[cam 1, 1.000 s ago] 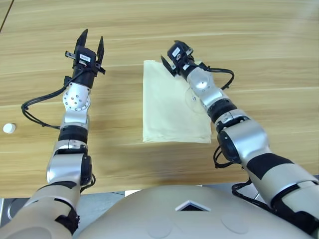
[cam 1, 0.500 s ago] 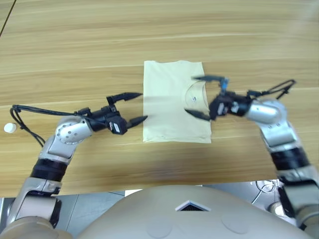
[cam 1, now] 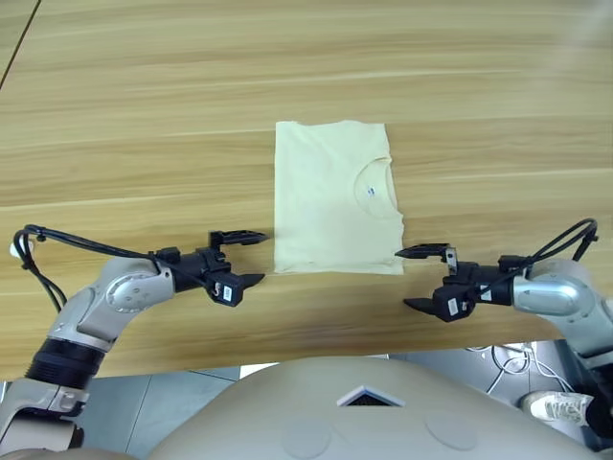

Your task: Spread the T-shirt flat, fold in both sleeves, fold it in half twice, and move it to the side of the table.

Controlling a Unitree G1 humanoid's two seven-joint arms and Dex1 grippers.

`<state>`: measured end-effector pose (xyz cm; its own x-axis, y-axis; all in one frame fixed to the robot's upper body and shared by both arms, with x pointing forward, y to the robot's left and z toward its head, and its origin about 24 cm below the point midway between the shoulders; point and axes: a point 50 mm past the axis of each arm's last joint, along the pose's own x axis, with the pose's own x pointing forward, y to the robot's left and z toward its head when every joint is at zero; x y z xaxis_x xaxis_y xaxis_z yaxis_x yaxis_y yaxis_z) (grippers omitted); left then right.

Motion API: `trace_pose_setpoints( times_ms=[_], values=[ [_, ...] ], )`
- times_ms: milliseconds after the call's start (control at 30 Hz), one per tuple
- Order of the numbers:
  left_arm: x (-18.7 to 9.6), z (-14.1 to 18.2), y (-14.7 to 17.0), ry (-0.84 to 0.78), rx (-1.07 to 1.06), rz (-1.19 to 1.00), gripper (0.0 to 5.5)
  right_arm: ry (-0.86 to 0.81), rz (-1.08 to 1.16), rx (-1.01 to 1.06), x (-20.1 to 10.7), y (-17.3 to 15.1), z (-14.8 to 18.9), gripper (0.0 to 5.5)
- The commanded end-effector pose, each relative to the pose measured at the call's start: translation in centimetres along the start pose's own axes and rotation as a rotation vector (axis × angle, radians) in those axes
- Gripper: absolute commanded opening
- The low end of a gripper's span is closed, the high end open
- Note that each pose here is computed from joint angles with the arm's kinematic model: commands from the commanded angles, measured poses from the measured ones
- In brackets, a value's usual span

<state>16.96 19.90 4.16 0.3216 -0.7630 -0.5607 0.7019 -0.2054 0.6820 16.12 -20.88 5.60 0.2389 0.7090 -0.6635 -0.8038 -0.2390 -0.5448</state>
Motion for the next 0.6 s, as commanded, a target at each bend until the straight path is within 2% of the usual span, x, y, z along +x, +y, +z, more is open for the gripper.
trace_pose_setpoints(
  times_ms=[33,267,600],
  values=[
    [0.5,-0.9,-0.8,0.053,0.011,-0.064,4.34,0.076,0.024,0.026,1.0,0.3,-1.4,4.93],
    [1.5,-0.5,-0.7,0.009,0.02,-0.077,4.34,0.092,0.005,0.013,1.9,-0.1,-1.8,4.93],
    [2.2,-0.3,-1.9,-0.034,0.013,-0.137,4.38,0.099,0.008,0.019,2.5,0.0,-2.1,3.12]
  ],
)
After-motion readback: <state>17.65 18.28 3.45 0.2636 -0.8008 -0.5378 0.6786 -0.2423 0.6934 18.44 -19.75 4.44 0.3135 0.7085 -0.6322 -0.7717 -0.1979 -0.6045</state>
